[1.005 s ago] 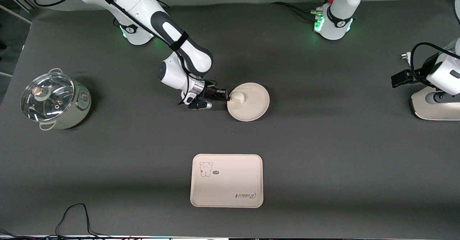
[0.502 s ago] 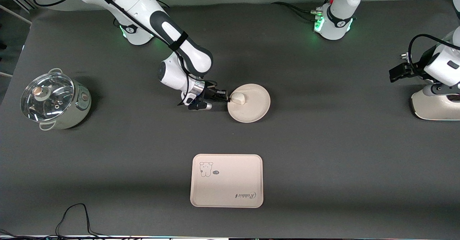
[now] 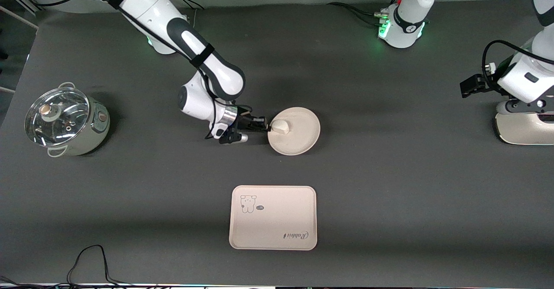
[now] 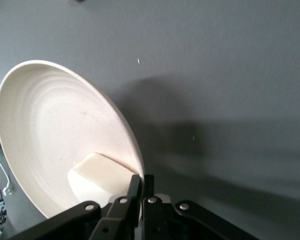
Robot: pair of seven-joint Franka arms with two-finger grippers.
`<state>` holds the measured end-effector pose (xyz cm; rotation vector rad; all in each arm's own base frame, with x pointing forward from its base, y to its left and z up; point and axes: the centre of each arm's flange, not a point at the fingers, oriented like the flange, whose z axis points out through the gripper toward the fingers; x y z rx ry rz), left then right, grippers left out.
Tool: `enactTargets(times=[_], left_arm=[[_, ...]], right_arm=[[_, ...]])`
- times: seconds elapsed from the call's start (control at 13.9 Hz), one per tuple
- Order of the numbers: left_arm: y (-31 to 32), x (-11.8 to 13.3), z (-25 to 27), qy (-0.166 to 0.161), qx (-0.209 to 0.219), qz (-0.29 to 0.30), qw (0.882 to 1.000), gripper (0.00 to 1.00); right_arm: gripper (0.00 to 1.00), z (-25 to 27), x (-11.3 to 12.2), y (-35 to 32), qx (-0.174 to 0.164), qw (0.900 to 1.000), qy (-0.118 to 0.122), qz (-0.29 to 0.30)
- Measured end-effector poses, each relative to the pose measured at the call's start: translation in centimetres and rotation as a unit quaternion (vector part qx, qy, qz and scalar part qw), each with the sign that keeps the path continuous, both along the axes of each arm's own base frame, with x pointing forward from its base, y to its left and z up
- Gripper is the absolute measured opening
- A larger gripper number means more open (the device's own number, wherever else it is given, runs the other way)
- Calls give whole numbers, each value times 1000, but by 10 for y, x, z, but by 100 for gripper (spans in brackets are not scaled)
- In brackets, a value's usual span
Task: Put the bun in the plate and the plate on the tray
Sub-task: 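Slide the plate with the bun onto the rabbit tray with the right gripper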
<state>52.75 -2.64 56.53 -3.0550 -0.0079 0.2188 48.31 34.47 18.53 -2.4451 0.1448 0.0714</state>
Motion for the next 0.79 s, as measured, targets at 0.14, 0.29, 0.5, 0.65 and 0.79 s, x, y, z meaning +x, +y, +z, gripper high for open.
enactTargets(times=[0.14,0.29,0.5,0.65,0.79], left_arm=[[-3,0,-2,3,1,-3,1000,100],[-3,0,-5,7,1,-3,1000,100],[-3,2,-10,13,2,-3,1000,100],[-3,2,-12,14,2,-3,1000,100],[-3,2,-12,15,2,-3,1000,100]], right_arm=[[4,20,25,-1,-9,1000,15,7],[4,45,50,2,-22,999,31,14],[4,80,87,-10,-38,998,43,28],[4,104,113,-22,-61,996,48,39],[4,132,140,-24,-88,994,48,47]])
